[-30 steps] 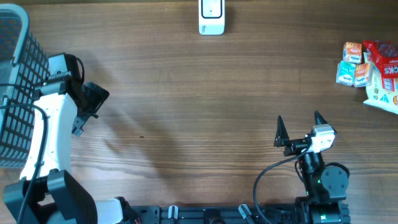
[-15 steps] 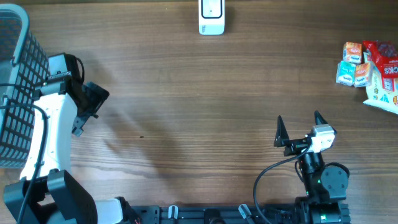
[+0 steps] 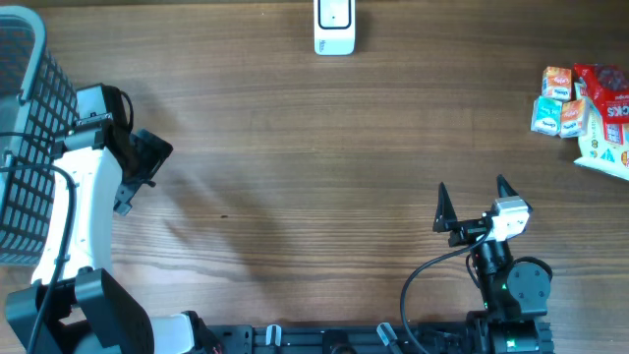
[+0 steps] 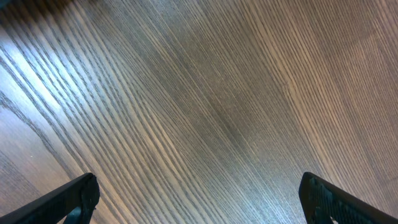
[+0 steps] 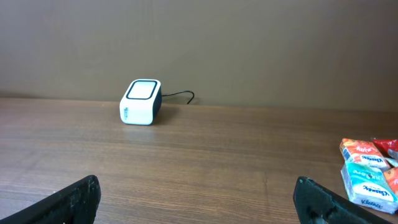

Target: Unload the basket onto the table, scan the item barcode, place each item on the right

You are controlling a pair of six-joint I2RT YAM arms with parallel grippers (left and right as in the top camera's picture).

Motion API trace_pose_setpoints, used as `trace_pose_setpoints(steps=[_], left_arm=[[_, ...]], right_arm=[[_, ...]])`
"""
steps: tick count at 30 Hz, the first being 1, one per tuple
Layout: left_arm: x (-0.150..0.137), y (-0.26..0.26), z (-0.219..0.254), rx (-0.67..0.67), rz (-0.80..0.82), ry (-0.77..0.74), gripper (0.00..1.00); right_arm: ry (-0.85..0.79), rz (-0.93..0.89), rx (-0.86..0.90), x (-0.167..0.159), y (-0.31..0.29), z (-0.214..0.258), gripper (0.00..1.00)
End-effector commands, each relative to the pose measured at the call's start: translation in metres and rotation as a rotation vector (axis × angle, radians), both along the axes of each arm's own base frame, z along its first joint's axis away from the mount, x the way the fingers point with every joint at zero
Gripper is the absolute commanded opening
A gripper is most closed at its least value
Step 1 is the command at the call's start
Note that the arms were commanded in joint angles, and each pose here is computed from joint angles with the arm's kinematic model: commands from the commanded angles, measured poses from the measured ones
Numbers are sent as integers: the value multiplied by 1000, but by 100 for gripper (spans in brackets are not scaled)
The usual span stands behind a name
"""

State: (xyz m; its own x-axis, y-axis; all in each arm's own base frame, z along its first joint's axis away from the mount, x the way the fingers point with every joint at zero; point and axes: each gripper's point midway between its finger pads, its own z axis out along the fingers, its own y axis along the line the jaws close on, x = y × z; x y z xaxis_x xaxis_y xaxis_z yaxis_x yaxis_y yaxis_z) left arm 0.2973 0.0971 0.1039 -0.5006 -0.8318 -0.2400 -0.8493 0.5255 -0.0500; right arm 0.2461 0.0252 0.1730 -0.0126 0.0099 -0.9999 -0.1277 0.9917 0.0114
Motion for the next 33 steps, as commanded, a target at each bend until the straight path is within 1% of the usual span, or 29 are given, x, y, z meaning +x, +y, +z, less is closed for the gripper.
trace_pose_setpoints(steps=[1, 24, 30, 33], left_arm=[[3, 5, 6, 15, 24, -18, 100], [3, 5, 5, 15, 21, -13, 100], [-3, 4, 26, 37, 18, -63, 100], [-8, -2, 35, 51, -25, -90, 100]], right_arm=[[-12, -12, 16, 0, -2, 2, 100], [-12, -12, 16, 0, -2, 2, 100], [-12, -12, 16, 0, -2, 2, 100], [-12, -12, 16, 0, -2, 2, 100]])
